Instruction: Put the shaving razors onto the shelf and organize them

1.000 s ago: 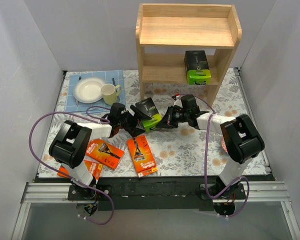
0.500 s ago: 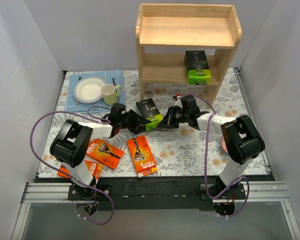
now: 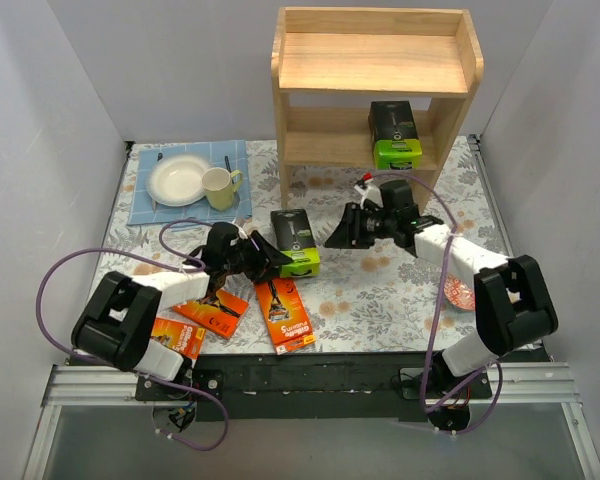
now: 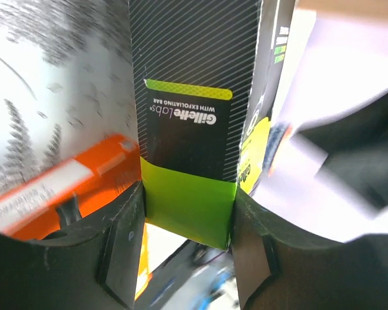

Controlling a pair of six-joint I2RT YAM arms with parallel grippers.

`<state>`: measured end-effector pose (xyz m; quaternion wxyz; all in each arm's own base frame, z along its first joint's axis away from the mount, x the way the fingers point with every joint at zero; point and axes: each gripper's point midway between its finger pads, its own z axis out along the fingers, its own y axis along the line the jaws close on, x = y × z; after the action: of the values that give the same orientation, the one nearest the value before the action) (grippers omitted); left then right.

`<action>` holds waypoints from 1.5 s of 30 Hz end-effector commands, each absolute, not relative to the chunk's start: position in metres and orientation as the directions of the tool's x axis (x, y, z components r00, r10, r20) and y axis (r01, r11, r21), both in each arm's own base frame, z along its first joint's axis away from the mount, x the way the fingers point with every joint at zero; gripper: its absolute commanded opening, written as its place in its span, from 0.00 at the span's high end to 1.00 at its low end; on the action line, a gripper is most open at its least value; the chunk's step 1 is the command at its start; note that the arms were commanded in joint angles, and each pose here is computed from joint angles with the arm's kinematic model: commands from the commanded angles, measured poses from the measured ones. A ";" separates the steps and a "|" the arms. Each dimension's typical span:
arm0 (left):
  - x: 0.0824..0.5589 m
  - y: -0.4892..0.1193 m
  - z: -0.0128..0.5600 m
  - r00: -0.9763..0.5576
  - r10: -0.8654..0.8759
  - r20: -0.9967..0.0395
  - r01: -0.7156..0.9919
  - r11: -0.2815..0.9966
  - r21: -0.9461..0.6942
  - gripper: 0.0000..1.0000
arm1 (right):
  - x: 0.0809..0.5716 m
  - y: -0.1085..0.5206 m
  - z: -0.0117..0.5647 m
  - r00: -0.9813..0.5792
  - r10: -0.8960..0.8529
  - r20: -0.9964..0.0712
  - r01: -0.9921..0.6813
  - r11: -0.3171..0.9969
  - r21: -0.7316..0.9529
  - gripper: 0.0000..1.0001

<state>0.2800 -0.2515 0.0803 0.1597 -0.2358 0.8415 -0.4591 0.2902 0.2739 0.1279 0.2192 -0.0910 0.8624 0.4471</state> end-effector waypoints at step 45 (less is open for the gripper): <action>0.424 -0.329 0.315 -0.735 -0.436 -0.519 0.392 0.351 -0.850 0.58 | 0.265 0.162 0.203 -0.654 -0.102 -0.749 -0.586 0.694 0.418 0.53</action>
<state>0.4184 -0.3259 0.2554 0.3039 -0.0518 0.7843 -0.5383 0.2584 0.1580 0.1954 0.3458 -0.2008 0.8585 0.3210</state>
